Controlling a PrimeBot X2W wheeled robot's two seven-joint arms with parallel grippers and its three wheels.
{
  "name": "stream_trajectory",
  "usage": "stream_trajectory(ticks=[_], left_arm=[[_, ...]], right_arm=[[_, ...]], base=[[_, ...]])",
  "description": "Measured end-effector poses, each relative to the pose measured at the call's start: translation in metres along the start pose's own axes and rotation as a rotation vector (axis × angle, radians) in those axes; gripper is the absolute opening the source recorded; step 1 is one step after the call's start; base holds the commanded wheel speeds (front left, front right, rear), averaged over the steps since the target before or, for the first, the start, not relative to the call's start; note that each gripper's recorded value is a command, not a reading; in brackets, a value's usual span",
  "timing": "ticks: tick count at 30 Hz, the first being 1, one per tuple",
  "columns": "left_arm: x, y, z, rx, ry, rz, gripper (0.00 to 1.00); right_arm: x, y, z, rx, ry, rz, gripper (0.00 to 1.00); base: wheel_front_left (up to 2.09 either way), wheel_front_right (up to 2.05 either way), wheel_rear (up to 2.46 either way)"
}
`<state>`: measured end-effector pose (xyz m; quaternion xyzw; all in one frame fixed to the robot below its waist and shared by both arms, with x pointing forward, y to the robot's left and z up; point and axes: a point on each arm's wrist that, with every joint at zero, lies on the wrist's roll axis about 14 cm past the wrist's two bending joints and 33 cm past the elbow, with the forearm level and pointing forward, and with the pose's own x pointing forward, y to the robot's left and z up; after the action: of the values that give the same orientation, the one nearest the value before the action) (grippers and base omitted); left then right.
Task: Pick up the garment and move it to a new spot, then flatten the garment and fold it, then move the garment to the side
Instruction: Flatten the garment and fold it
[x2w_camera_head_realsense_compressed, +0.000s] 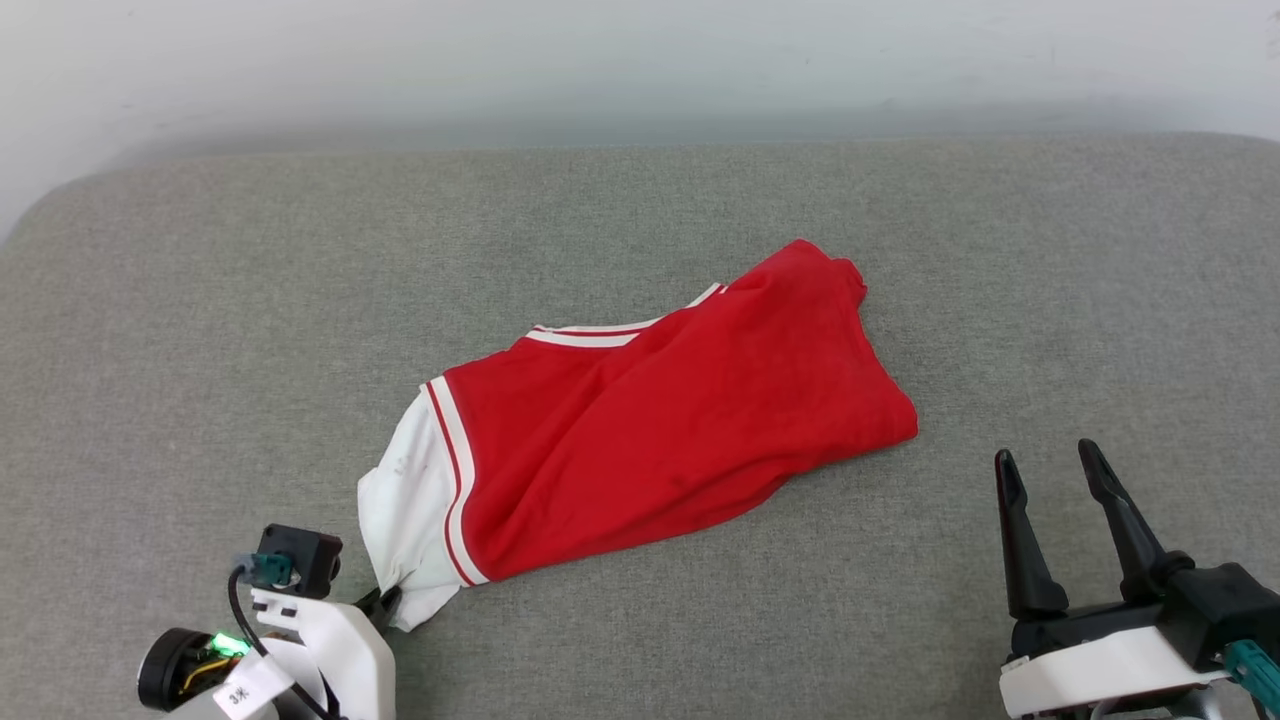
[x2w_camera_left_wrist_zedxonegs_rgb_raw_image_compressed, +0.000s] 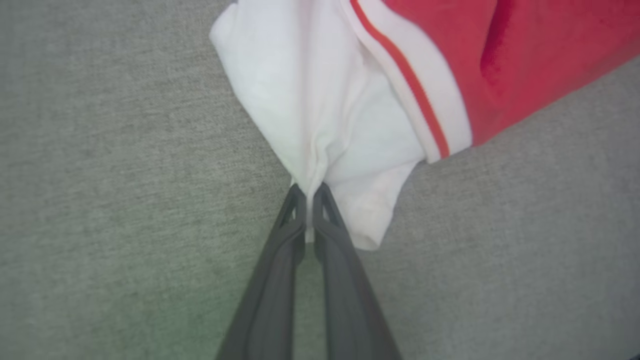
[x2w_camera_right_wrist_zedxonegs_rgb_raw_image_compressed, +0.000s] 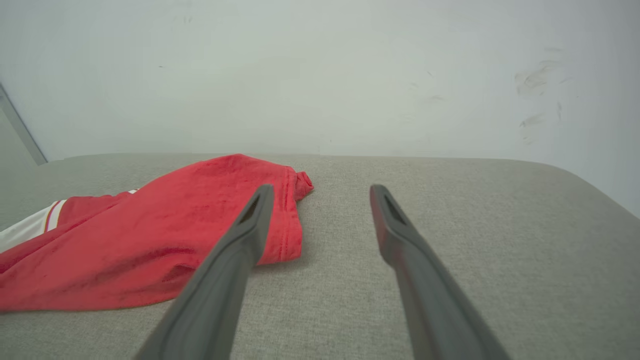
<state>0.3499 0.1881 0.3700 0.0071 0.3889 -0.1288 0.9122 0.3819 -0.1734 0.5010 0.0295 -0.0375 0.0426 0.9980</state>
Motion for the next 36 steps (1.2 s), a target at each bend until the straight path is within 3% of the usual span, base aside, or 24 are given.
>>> stream_trajectory(ticks=[1, 2, 9, 14, 23, 24, 29, 36], left_arm=[[0.000, -0.001, 0.000, -0.006, -0.013, 0.002, 0.27], [-0.001, -0.001, 0.004, -0.010, -0.037, 0.011, 1.00], [-0.015, 0.003, 0.052, 0.020, -0.339, 0.107, 1.00], [-0.036, 0.001, 0.088, 0.047, -0.541, 0.185, 1.00], [-0.078, 0.009, 0.133, 0.018, -0.803, 0.342, 1.00], [-0.086, 0.014, 0.136, 0.009, -0.847, 0.389, 1.00], [-0.090, 0.020, 0.135, -0.010, -0.881, 0.448, 1.00], [-0.079, 0.026, 0.128, -0.046, -0.871, 0.486, 1.00]], right_arm=[[0.000, 0.000, -0.001, -0.001, 0.002, 0.001, 1.00], [-0.001, 0.000, -0.001, -0.001, 0.003, 0.001, 1.00], [0.001, -0.002, 0.018, -0.042, -0.051, 0.001, 1.00], [0.014, -0.006, 0.055, -0.103, -0.160, 0.018, 1.00], [0.059, -0.004, 0.123, -0.234, -0.345, 0.127, 1.00], [0.080, 0.001, 0.130, -0.257, -0.356, 0.184, 1.00], [0.122, 0.016, 0.112, -0.276, -0.213, 0.305, 1.00], [0.154, 0.046, 0.036, -0.294, 0.267, 0.492, 1.00]], base=[[0.00, 0.00, 0.00], [0.00, 0.00, 0.00], [0.00, 0.00, 0.00], [0.00, 0.00, 0.00], [0.00, 0.00, 0.00], [0.00, 0.00, 0.00], [0.00, 0.00, 0.00], [0.00, 0.00, 0.00]])
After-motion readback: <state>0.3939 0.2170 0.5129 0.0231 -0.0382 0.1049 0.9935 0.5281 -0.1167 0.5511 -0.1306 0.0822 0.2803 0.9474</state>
